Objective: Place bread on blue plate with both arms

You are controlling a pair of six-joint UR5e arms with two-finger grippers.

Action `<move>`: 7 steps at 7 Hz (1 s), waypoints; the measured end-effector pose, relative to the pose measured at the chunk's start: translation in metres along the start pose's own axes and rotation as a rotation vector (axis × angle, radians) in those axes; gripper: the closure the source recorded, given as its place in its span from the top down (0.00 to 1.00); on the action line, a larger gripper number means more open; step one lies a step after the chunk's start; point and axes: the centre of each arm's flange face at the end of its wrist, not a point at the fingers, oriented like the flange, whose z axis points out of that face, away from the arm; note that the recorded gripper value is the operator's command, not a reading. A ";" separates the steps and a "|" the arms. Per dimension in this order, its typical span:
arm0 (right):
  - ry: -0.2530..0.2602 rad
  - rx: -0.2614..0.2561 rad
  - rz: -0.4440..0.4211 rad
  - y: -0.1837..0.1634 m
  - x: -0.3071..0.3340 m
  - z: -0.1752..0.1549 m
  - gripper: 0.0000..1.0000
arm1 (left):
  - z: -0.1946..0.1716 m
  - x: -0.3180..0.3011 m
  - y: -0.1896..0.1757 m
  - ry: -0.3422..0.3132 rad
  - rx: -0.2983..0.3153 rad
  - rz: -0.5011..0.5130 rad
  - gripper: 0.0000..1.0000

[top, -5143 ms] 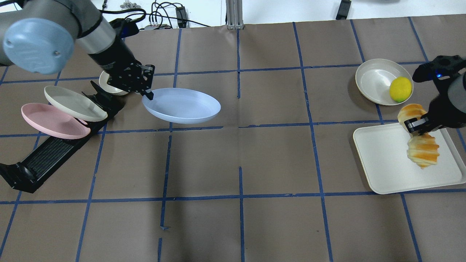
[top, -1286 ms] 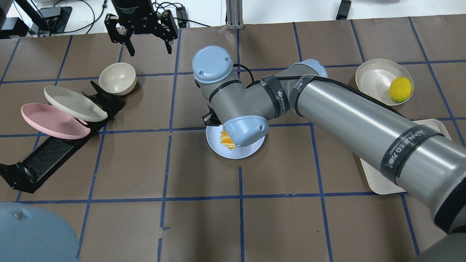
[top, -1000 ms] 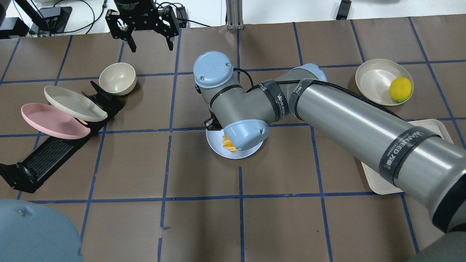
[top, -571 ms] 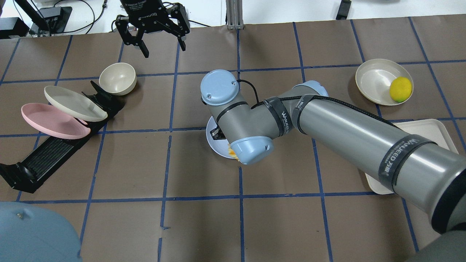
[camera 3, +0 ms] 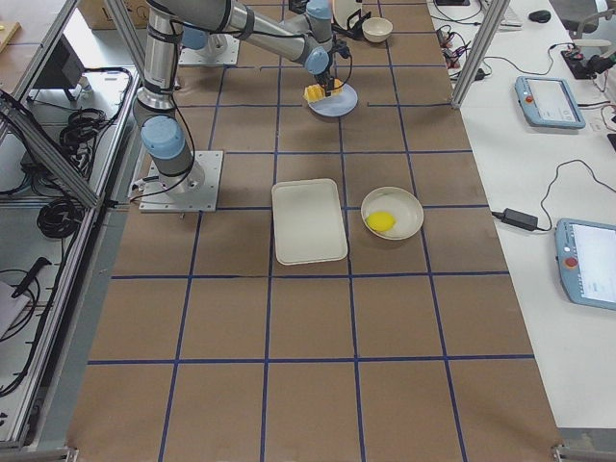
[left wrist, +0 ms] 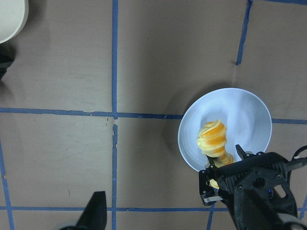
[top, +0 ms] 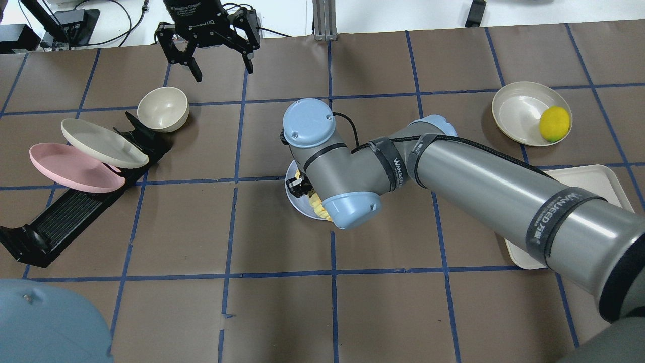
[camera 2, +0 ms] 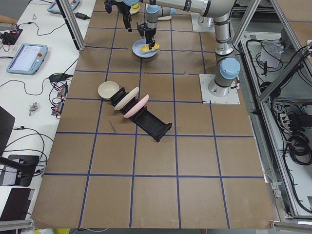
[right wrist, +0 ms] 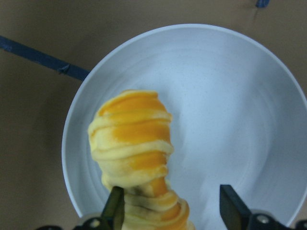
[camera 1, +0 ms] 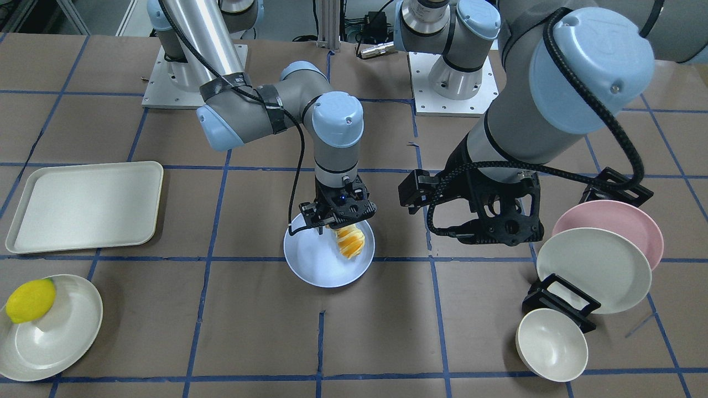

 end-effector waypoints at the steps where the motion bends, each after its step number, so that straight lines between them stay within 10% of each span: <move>1: -0.004 0.000 0.004 -0.001 0.002 -0.001 1.00 | 0.000 0.000 0.000 -0.002 0.003 0.002 1.00; 4: -0.015 0.025 0.020 -0.008 0.015 -0.022 1.00 | -0.002 0.000 0.001 -0.003 0.007 0.008 1.00; 7: -0.021 0.005 0.086 -0.039 0.064 -0.124 1.00 | -0.002 -0.001 0.001 -0.003 0.008 0.007 1.00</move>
